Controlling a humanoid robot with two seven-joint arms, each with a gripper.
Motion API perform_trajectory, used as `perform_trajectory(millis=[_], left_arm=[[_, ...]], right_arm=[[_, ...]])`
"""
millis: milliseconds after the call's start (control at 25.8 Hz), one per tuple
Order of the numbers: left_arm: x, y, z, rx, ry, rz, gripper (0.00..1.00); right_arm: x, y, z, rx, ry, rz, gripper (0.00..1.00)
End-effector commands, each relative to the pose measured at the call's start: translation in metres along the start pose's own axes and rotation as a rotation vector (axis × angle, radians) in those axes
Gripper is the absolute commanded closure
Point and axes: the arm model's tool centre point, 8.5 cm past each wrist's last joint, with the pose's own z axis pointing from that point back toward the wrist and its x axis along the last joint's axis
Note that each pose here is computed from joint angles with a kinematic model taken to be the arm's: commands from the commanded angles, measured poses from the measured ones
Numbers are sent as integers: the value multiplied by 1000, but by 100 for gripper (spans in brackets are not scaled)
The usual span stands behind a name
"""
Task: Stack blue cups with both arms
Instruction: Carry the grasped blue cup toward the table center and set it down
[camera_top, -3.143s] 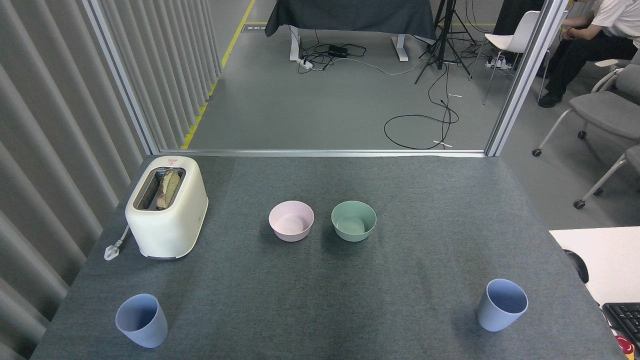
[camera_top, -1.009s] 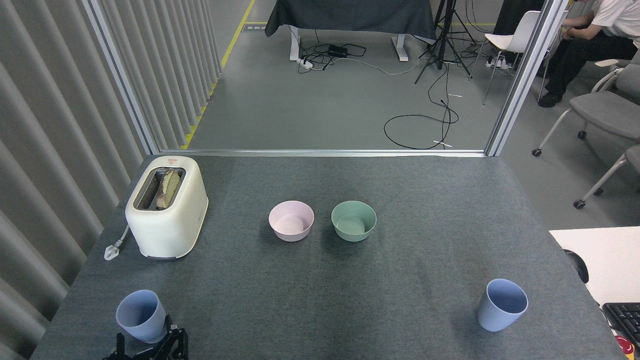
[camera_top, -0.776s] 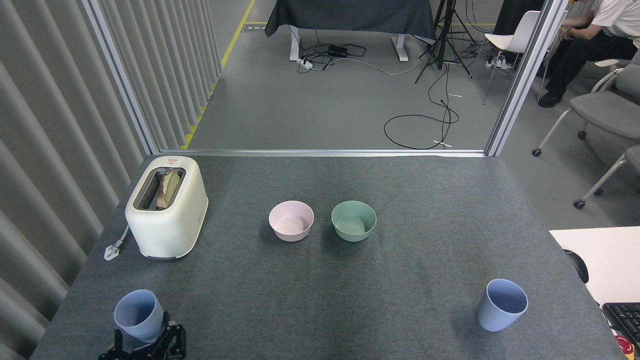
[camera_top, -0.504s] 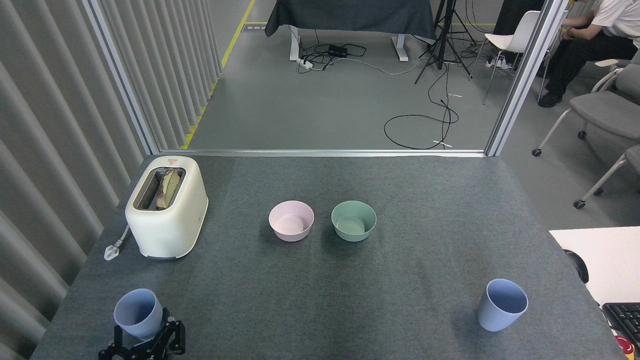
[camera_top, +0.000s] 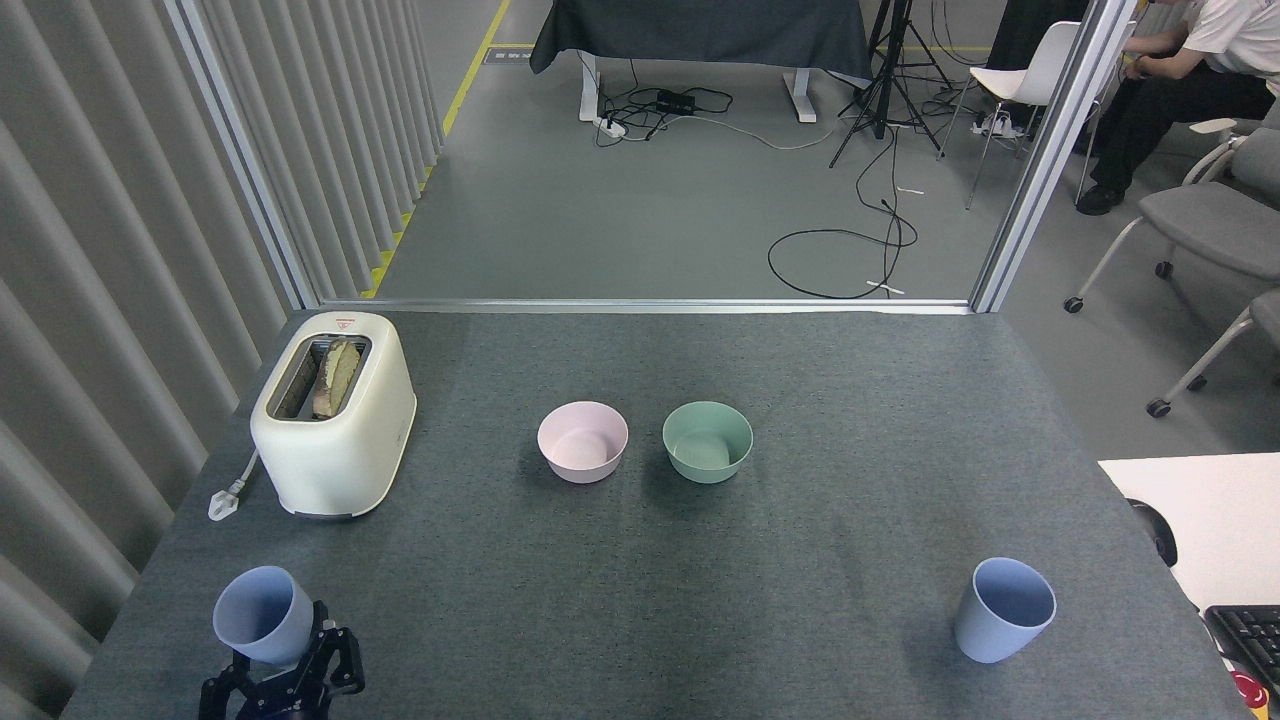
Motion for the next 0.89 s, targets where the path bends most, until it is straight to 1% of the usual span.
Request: perform_trajectory(millis=[0, 39, 155, 272, 349, 427, 504, 621, 854], left_arm=[[31, 17, 11, 51, -109, 46, 33], [53, 20, 18, 58, -177, 52, 33], [118, 16, 48, 49, -374, 52, 32], [177, 12, 83, 68, -536, 8, 32], [214, 5, 113, 70, -642, -32, 32], [237, -6, 134, 49, -710, -60, 32], [248, -13, 140, 28, -731, -67, 32], [251, -13, 132, 30, -731, -78, 32], [249, -27, 112, -11, -738, -152, 31]], right_arm=[[1, 0, 0, 1, -2, 0, 0], [1, 0, 0, 1, -2, 0, 0], [1, 1, 0, 2, -1, 1, 0], [0, 0, 0, -1, 8, 3, 0], [1, 0, 0, -1, 5, 3, 0], [2, 0, 0, -1, 7, 2, 0], [2, 0, 0, -1, 8, 4, 0], [2, 0, 0, -1, 10, 6, 0], [5, 1, 0, 3, 3, 0, 0]])
